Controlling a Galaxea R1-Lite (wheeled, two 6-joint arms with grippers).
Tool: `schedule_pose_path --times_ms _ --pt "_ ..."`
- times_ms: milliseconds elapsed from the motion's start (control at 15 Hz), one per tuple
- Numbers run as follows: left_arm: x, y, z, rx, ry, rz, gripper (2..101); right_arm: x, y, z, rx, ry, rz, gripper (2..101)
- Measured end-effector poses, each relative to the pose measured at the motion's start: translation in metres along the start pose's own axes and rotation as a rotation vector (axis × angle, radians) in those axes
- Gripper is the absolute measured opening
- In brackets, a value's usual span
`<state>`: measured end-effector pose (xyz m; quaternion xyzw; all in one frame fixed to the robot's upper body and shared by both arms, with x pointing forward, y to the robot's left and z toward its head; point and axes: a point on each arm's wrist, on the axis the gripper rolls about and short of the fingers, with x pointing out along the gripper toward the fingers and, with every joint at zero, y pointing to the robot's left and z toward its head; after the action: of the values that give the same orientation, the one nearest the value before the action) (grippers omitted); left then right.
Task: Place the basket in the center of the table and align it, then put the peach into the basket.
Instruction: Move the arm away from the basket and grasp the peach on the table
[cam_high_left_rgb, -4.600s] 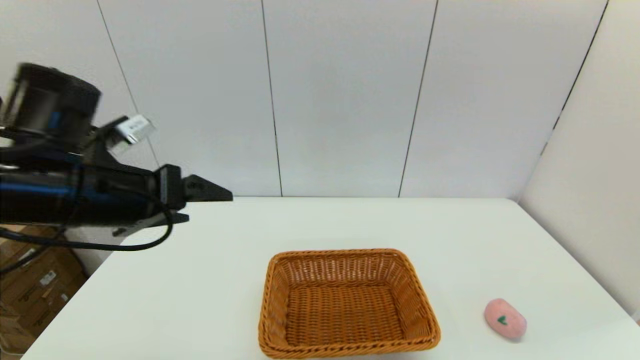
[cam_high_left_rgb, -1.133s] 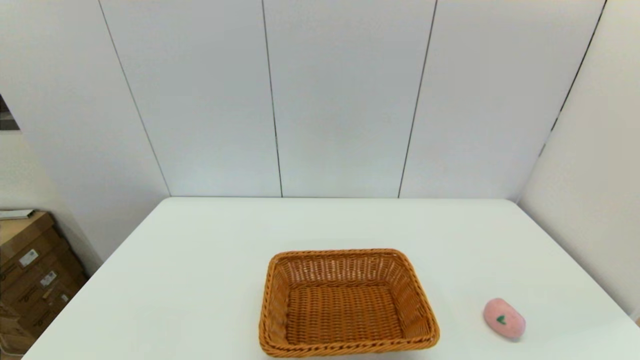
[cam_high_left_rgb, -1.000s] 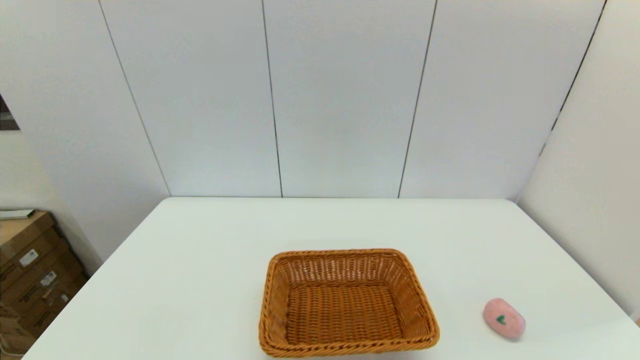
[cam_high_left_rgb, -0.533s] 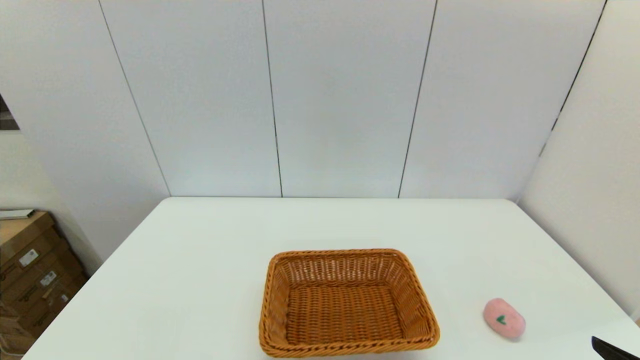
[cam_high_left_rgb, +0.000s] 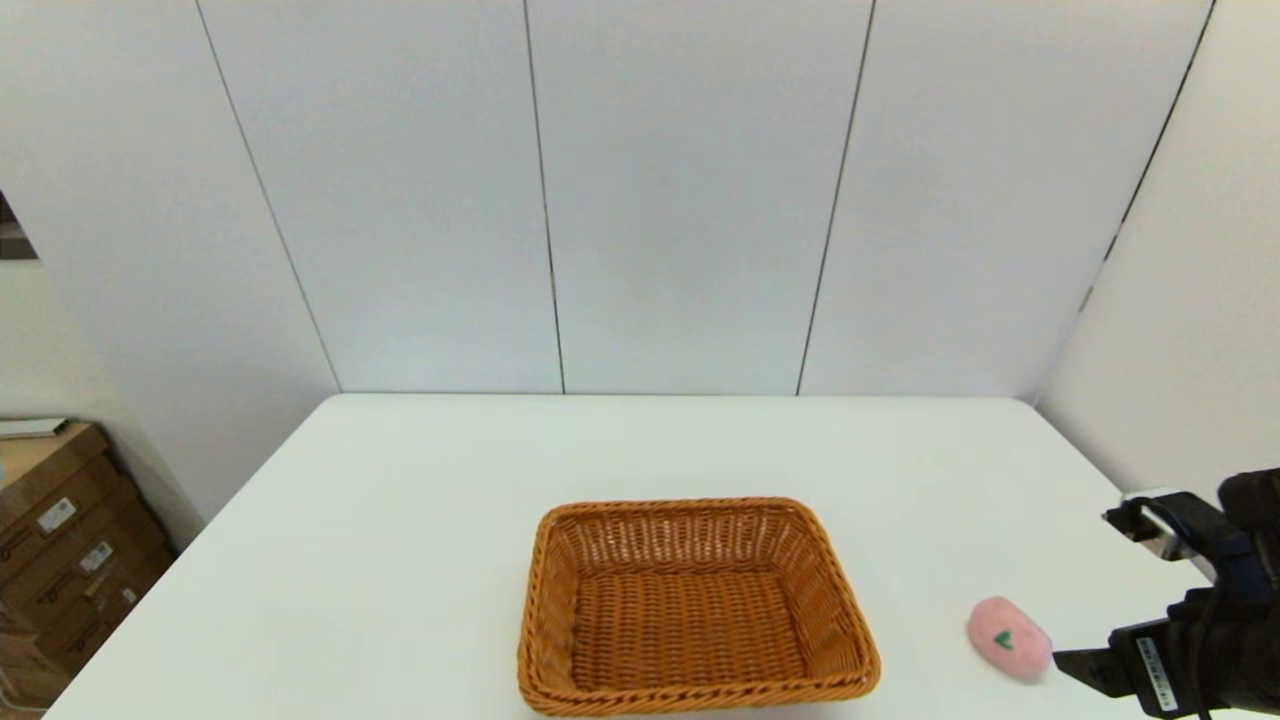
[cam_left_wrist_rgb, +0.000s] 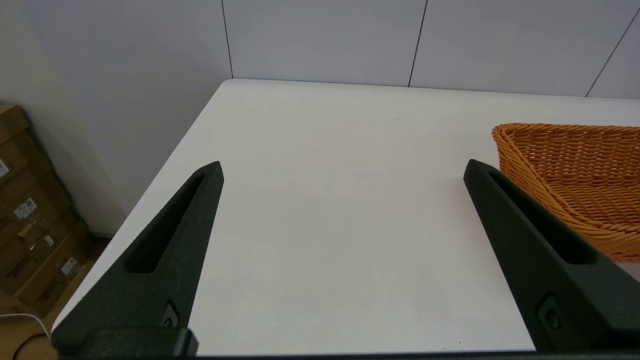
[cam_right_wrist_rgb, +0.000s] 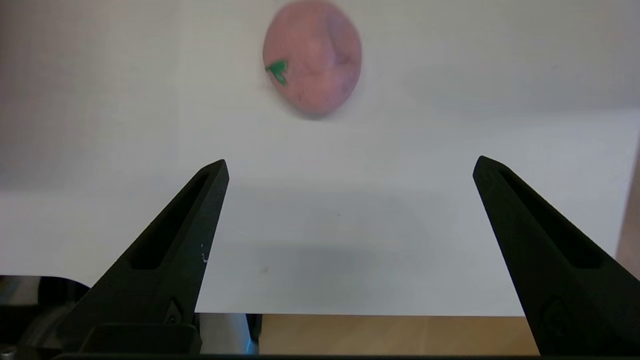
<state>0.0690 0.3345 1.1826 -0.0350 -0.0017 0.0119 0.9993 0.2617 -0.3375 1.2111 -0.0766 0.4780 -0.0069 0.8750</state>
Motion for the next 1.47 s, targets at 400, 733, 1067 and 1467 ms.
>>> schedule_pose_path --times_ms 400,733,1067,1467 --pt "0.000 0.000 0.000 -0.004 0.000 0.000 97.8 0.060 0.005 0.016 -0.010 0.096 0.011 97.1" --pt "0.000 0.000 0.000 -0.004 0.000 0.000 97.8 0.085 0.010 0.019 -0.012 0.121 0.026 97.1" --pt "0.000 0.000 0.000 -0.005 0.001 0.000 97.8 0.094 0.014 0.016 -0.014 0.151 0.035 97.1" --pt "0.000 0.000 0.000 -0.006 0.000 0.000 97.8 0.099 0.019 0.020 0.004 0.117 0.039 86.8"
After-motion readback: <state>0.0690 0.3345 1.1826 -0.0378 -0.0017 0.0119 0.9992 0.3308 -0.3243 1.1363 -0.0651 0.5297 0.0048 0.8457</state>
